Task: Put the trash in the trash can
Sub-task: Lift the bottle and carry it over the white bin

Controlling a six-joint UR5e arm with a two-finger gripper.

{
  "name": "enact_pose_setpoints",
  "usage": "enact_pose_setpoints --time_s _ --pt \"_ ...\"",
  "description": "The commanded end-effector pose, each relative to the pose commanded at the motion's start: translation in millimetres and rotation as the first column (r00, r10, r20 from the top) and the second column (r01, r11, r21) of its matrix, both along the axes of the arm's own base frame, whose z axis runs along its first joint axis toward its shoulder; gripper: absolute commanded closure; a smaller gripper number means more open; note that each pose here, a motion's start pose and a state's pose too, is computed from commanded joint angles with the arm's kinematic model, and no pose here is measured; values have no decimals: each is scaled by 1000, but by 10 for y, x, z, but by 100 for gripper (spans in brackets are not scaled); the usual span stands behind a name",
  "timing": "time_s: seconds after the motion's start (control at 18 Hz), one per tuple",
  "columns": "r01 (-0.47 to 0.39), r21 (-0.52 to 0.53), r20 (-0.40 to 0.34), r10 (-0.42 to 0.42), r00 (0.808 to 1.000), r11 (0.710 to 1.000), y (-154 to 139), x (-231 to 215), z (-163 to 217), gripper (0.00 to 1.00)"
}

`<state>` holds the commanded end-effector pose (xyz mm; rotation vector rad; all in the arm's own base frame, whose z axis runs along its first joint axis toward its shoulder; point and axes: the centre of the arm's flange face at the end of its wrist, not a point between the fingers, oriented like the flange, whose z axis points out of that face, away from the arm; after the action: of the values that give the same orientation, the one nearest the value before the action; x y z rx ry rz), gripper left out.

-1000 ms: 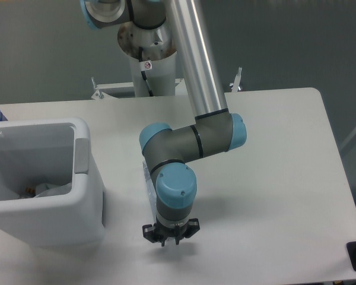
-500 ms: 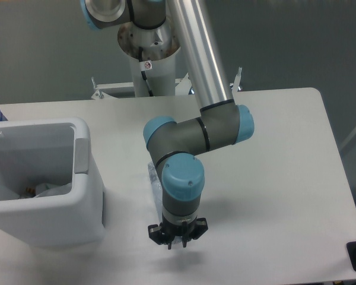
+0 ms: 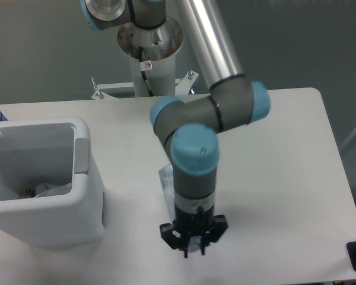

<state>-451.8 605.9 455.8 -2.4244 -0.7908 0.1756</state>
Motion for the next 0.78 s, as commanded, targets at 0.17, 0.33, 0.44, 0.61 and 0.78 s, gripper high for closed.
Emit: enact_pose_setpoints --time_s 0.17,0.33,0.44,0.61,0.78 --pt "10 131 -4 -10 1000 991 -297 -96 526 77" --pt "-4 245 32 -4 999 970 -573 -149 928 77" --pt "5 276 48 -19 999 961 -597 -111 1007 77" --pt "11 305 60 -30 998 952 -578 24 1140 77" --pt "0 340 79 -29 996 940 -589 191 1334 77"
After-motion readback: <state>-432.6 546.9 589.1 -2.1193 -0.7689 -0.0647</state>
